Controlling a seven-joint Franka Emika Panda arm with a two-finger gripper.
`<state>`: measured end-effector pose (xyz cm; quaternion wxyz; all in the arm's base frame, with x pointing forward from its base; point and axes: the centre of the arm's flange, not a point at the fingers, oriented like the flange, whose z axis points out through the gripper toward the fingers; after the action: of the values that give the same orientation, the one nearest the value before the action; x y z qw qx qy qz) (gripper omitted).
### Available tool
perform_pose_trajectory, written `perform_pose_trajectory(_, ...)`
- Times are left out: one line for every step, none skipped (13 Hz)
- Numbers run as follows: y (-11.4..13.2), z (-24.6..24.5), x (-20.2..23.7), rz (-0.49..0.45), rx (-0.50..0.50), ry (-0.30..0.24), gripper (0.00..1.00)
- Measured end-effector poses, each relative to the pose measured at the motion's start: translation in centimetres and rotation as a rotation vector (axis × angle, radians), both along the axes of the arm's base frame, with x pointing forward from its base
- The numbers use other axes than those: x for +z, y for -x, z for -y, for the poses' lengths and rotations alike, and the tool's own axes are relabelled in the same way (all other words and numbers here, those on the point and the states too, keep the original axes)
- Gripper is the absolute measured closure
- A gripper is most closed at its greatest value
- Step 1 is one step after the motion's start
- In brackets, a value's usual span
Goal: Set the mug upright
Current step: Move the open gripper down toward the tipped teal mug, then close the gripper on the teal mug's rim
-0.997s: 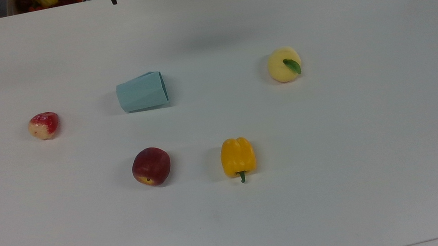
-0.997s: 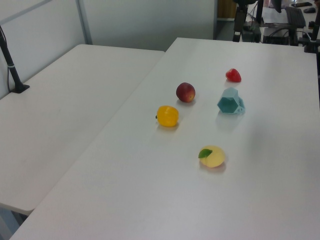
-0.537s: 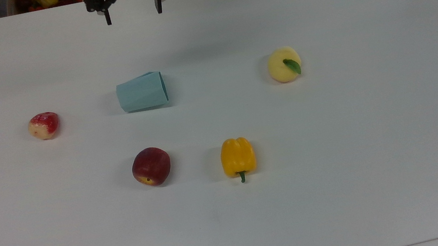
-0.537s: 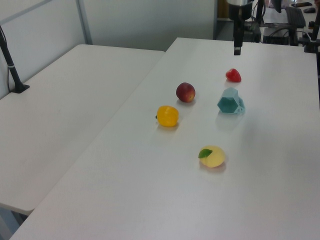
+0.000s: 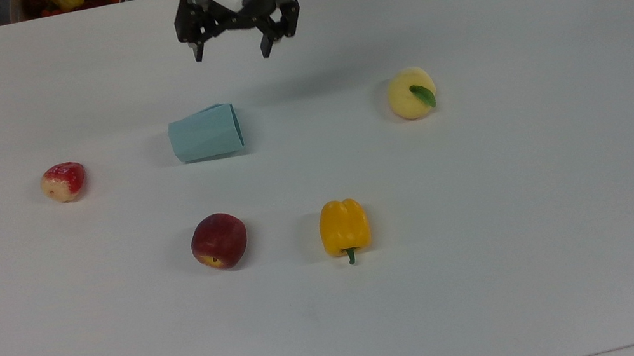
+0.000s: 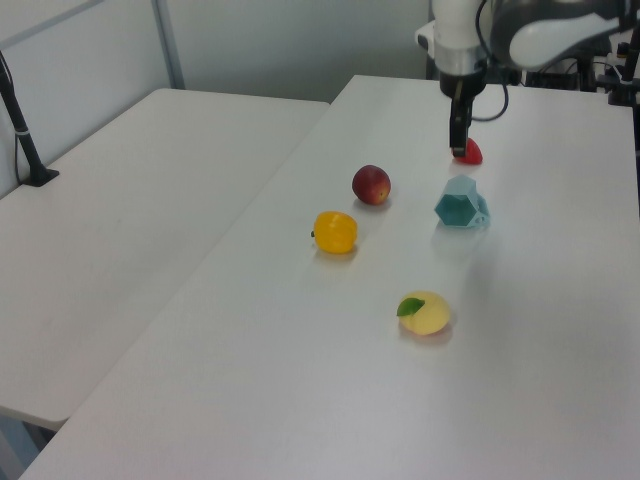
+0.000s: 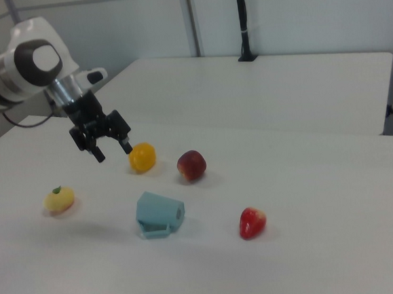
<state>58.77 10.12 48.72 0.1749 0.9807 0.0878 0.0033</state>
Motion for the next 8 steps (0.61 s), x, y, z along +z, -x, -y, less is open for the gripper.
perform_pose_trajectory(0.0,-0.7,-2.2,0.019,-0.019,0.035,0.0)
perform_pose_trajectory(-0.1,-1.2,-4.5,0.042,-0.037,0.07,0.0)
perform_pose_trajectory(-0.1,-1.5,-6.0,0.059,-0.047,0.093,0.0)
perform_pose_trajectory(-0.2,-1.8,-8.4,0.079,-0.063,0.13,0.0)
perform_pose_trajectory(-0.3,-1.9,-9.7,0.087,-0.07,0.155,0.0)
perform_pose_trajectory(-0.5,-1.9,-11.2,0.095,-0.077,0.186,0.0)
perform_pose_trajectory(-0.7,-1.9,-12.5,0.101,-0.079,0.209,0.0)
perform_pose_trajectory(-0.8,-1.7,-13.5,0.106,-0.07,0.237,0.0)
